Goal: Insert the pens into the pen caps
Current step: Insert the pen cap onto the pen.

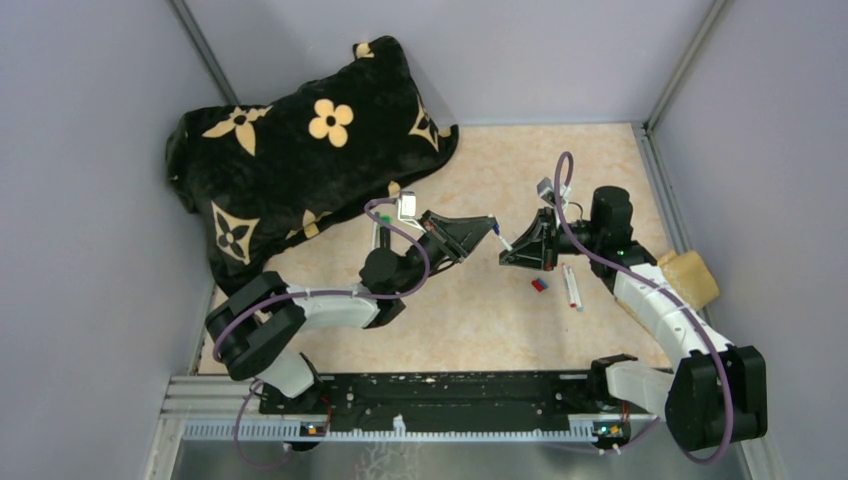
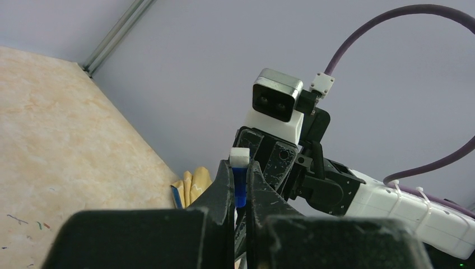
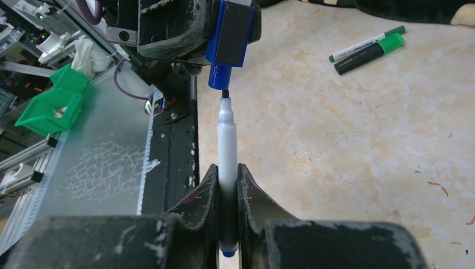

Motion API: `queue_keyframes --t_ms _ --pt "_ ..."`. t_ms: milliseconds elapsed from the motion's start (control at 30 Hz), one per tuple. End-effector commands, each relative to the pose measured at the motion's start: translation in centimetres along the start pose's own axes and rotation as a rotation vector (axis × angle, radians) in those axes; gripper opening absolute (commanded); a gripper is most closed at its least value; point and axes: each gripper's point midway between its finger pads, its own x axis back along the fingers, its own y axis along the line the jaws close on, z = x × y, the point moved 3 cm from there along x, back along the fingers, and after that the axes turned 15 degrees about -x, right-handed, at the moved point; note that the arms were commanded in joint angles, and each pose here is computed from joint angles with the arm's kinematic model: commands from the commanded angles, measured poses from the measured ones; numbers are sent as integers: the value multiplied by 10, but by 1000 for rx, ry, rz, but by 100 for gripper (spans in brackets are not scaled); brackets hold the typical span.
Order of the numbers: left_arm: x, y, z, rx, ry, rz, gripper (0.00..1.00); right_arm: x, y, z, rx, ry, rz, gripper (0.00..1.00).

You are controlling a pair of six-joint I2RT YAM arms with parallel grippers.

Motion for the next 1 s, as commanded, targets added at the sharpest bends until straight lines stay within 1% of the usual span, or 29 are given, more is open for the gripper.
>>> queue_keyframes --t_ms 0,533,733,967 --pt "-1 -5 -3 9 -34 27 0 -2 3 -3 32 -2 -17 0" --pt "2 0 -4 -16 -41 3 0 -2 7 -4 39 2 -32 0" --pt "4 2 -8 -33 -68 -8 0 -2 9 -3 50 16 -50 0" --pt "4 0 -6 -15 -61 4 0 -2 5 -3 41 8 -29 0"
